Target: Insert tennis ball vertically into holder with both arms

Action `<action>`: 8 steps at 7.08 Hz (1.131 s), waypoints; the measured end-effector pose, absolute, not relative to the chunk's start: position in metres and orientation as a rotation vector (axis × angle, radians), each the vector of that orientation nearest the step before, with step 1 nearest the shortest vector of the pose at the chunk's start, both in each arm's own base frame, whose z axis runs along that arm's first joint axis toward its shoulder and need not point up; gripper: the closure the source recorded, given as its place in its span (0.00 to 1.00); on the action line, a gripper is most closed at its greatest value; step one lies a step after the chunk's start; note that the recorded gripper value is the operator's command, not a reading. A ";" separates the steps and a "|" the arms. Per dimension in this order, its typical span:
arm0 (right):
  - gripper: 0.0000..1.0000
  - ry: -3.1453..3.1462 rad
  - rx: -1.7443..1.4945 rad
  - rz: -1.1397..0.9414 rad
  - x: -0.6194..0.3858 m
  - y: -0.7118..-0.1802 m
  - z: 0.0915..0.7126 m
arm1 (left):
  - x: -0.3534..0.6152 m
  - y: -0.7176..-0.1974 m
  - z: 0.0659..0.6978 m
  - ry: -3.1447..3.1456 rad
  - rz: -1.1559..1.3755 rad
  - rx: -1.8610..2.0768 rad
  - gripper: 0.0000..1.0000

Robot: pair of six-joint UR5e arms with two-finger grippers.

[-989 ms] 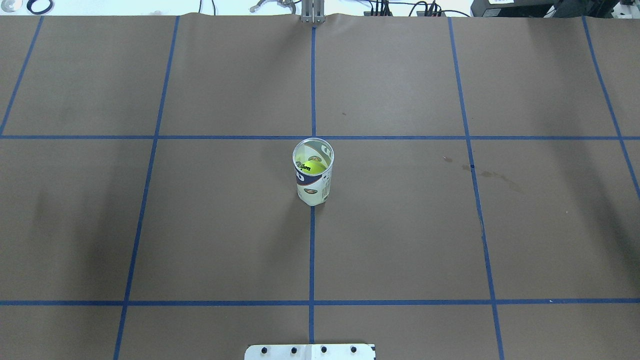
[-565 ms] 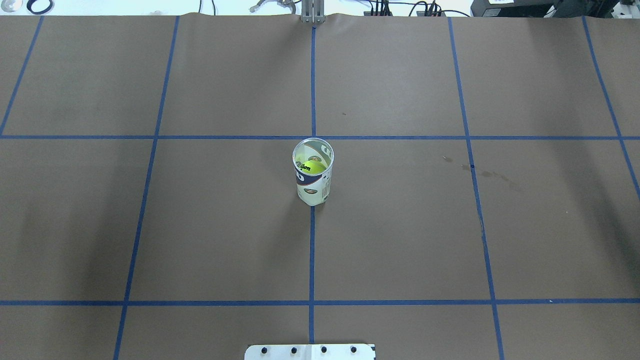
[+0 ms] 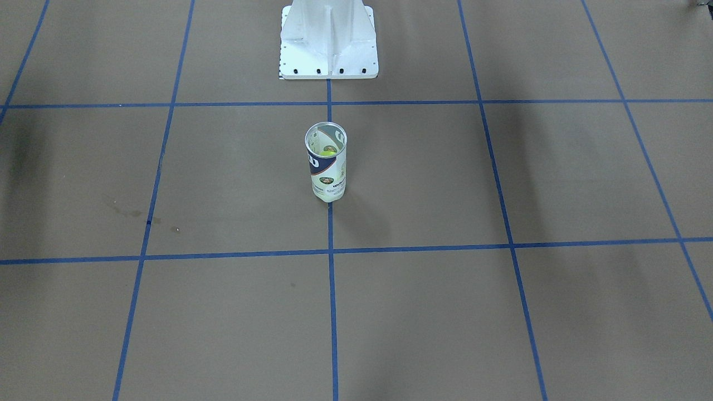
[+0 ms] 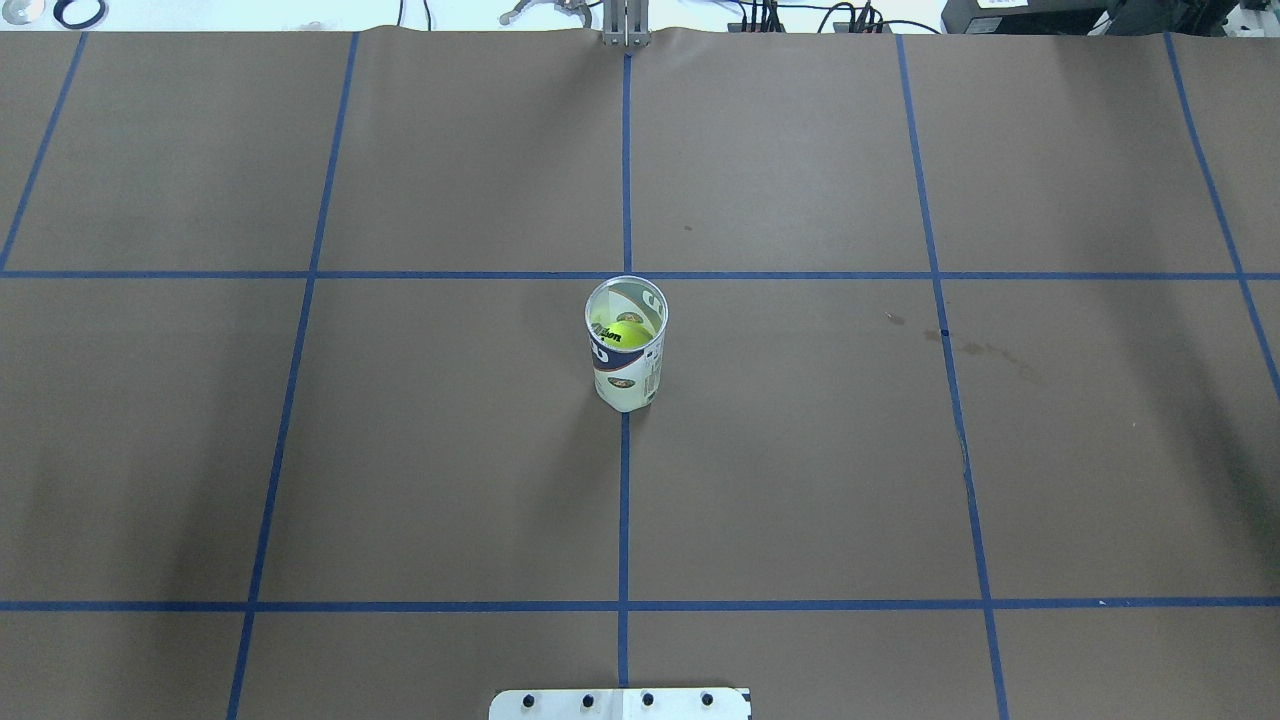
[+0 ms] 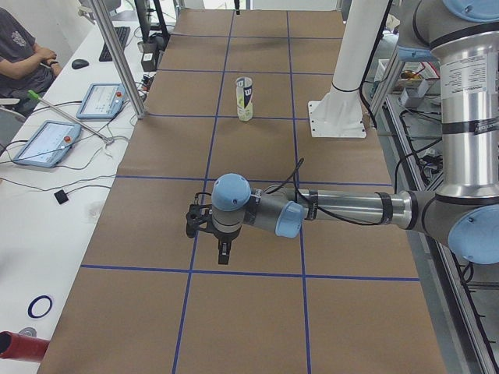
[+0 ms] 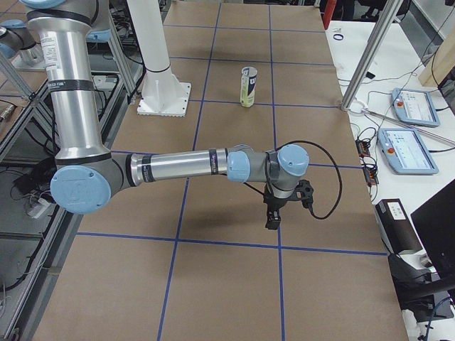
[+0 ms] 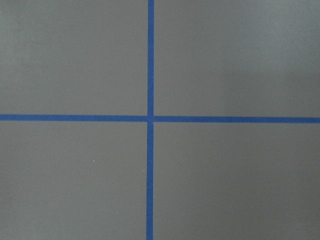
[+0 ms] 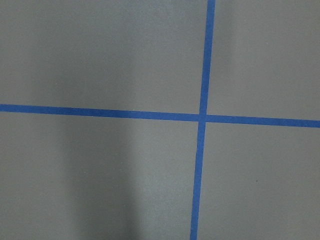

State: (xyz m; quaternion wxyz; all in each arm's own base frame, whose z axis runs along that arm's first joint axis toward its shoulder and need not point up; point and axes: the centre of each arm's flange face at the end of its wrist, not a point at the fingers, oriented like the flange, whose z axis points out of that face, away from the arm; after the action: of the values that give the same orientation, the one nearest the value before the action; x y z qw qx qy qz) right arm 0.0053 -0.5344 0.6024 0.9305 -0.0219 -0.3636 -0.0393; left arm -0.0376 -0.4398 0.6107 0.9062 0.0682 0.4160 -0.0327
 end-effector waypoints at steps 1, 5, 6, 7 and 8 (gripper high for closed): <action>0.00 -0.745 -0.038 -0.084 0.006 -0.527 0.600 | -0.037 -0.434 0.604 0.873 -0.070 0.142 0.00; 0.00 -0.750 -0.019 -0.086 0.007 -0.513 0.595 | -0.032 -0.421 0.598 0.905 -0.088 0.119 0.00; 0.00 -0.751 -0.020 -0.085 0.007 -0.513 0.595 | -0.031 -0.422 0.595 0.910 -0.084 0.124 0.00; 0.00 -0.750 -0.017 -0.087 0.007 -0.513 0.594 | -0.030 -0.423 0.594 0.910 -0.079 0.126 0.00; 0.00 -0.750 -0.015 -0.088 0.006 -0.515 0.593 | -0.029 -0.423 0.592 0.909 -0.068 0.133 0.00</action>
State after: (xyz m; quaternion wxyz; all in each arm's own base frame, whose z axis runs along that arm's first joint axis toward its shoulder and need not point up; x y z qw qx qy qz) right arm 0.0063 -0.5154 0.5934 0.9296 -0.0071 -0.3660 -0.0430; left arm -0.0290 -0.4233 0.5916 0.8958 0.0640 0.4386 -0.0330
